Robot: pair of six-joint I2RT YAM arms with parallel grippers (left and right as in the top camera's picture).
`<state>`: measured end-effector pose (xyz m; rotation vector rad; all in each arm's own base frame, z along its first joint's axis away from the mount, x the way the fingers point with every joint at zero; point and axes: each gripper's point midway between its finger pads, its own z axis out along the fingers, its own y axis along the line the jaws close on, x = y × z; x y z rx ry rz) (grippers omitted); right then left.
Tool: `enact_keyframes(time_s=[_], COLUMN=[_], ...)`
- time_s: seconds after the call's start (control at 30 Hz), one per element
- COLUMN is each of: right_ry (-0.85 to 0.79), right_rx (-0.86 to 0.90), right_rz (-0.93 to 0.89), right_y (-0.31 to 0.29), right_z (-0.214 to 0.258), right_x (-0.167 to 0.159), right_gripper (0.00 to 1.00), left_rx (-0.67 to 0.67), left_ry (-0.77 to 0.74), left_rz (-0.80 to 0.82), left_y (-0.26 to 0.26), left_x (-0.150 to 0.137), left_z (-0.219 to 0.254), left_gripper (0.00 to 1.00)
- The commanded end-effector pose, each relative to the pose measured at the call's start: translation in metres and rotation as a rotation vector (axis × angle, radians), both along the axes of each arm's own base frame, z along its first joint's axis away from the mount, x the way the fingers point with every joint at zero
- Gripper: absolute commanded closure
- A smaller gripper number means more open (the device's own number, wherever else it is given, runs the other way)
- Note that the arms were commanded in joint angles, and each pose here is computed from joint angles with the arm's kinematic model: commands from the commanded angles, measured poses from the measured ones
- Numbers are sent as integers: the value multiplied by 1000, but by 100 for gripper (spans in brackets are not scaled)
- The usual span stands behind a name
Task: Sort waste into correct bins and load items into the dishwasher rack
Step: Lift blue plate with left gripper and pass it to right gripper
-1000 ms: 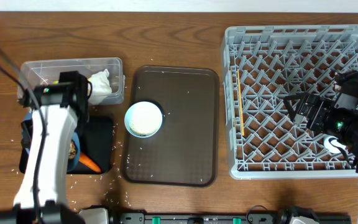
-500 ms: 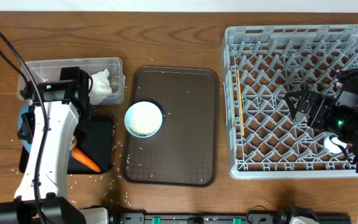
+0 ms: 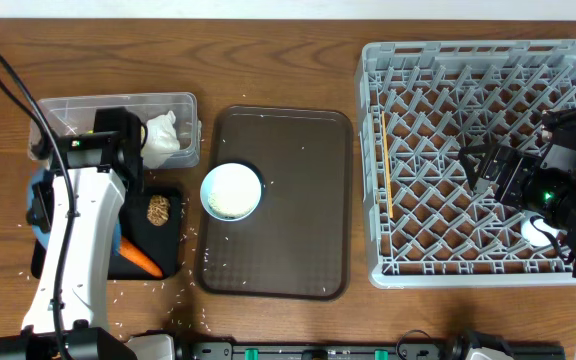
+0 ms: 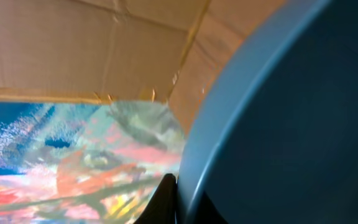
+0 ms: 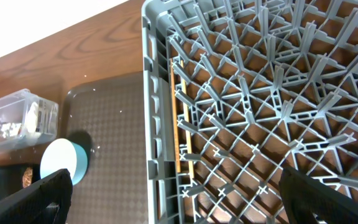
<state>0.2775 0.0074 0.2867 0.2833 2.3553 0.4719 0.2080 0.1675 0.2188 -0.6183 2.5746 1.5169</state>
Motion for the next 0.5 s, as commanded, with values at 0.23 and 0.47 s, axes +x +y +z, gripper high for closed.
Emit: enact_keyframes(time_s=[0.23, 0.47], right_ry=[-44, -114], right_rx=[71, 144], right_rz=[133, 343], right_y=[25, 61], right_z=[9, 23], right_x=[-1, -10], right_gripper=[6, 10], left_rx=[-220, -523], left_ry=[-253, -400], left_rz=[-172, -422], left_y=[-56, -126], left_x=[-2, 8], left_z=[30, 33], left_gripper=[94, 94])
